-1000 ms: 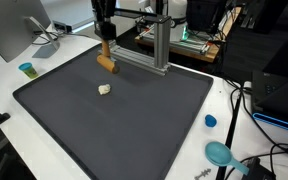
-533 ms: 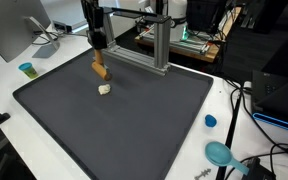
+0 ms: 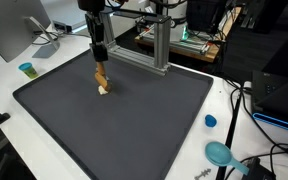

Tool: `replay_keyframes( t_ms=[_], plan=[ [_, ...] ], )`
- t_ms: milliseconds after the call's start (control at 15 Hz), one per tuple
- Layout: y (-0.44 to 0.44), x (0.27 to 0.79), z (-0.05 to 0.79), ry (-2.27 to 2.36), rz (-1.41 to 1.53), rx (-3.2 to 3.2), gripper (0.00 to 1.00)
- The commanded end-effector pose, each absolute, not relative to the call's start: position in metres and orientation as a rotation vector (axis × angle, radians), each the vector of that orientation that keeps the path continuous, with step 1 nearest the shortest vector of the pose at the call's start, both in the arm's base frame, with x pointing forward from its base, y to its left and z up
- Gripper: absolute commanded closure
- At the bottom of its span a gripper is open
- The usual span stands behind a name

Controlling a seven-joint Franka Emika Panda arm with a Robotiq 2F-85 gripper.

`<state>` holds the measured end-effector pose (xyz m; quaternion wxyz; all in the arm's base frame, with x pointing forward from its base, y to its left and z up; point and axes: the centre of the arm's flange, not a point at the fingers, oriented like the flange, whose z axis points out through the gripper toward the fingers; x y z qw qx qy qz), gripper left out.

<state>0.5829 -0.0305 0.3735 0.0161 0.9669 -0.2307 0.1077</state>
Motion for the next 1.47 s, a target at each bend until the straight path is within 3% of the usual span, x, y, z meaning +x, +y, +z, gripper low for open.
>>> replay_keyframes(
  t_ms=[0, 333, 400, 467, 533, 1400],
  plan=[
    [-0.031, 0.576, 0.371, -0.820, 0.356, 2.962, 0.78],
    [-0.030, 0.572, 0.364, -0.862, 0.361, 2.944, 0.78],
    [-0.032, 0.578, 0.360, -0.833, 0.308, 2.961, 0.53],
    [-0.032, 0.578, 0.360, -0.838, 0.313, 2.961, 0.53],
    [-0.033, 0.579, 0.359, -0.847, 0.335, 2.947, 0.78],
    [-0.041, 0.588, 0.341, -0.875, 0.299, 2.931, 0.78]
  ],
)
